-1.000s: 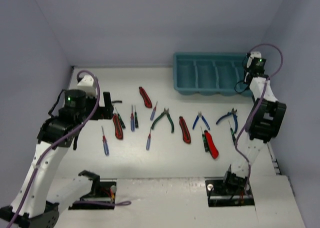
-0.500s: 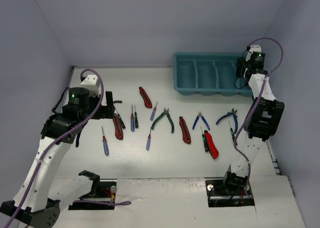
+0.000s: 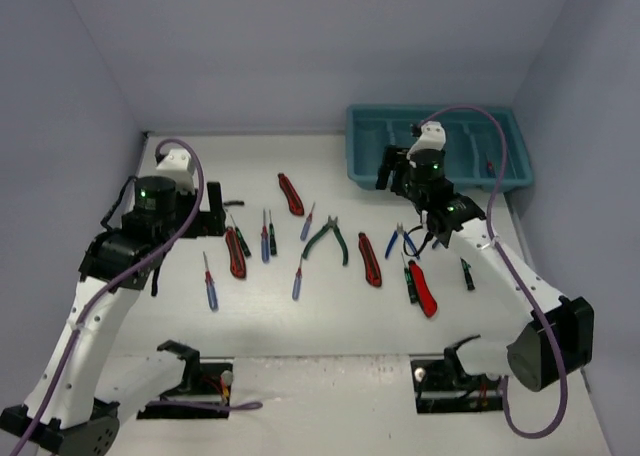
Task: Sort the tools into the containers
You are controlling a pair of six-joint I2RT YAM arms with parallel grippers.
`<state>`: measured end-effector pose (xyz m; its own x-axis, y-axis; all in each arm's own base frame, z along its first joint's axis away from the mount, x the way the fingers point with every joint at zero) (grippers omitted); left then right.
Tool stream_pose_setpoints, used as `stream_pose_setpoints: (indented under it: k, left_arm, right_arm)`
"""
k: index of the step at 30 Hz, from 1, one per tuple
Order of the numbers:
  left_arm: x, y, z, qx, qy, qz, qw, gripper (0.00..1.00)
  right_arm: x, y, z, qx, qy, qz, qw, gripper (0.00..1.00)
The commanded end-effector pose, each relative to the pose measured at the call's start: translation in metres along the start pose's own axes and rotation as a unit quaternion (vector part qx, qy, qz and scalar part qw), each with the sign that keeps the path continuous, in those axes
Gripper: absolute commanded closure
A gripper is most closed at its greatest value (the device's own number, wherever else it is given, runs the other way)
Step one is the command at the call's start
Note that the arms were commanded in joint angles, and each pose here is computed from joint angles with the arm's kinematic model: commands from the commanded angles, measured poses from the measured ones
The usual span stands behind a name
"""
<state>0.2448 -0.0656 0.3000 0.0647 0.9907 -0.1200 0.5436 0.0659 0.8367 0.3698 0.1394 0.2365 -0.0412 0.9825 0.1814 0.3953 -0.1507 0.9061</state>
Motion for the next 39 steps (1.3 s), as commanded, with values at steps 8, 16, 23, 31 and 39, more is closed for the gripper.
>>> stream_pose_setpoints:
  k: [8,16,23,31,39]
  left_arm:
    - [0.006,0.005,-0.002,-0.023,0.019,-0.015,0.999,0.07]
    - [0.01,0.001,-0.007,-0.024,0.025,-0.014,0.999,0.07]
    - [0.01,-0.006,-0.008,-0.017,0.023,-0.02,0.999,0.06]
    - [0.012,-0.008,-0.009,-0.011,0.027,-0.017,0.999,0.06]
    - [0.012,-0.007,-0.008,-0.01,0.028,-0.016,0.999,0.06]
  right_arm:
    - [0.13,-0.166,-0.046,0.117,0.032,0.074,0.99,0.21]
    - [0.161,-0.228,-0.044,0.161,0.016,0.058,0.985,0.22]
    - [0.182,-0.256,-0.037,0.176,0.016,0.033,0.984,0.23]
    - [0.194,-0.282,-0.032,0.188,0.011,-0.015,0.982,0.32]
    - [0.172,-0.309,-0.036,0.218,-0.028,-0.08,0.972,0.74]
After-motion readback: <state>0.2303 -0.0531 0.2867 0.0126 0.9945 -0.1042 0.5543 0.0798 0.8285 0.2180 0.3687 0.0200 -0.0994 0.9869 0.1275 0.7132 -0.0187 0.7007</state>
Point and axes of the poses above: each gripper's point midway between its finger pads, its own z axis out along the fingers, its own x axis along the line the jaws close on, y = z × x, the point moved 1 cm from there along -z, back along the fingers, and after that the axes turned 2 degrees about -z, right-handed, at the moved point
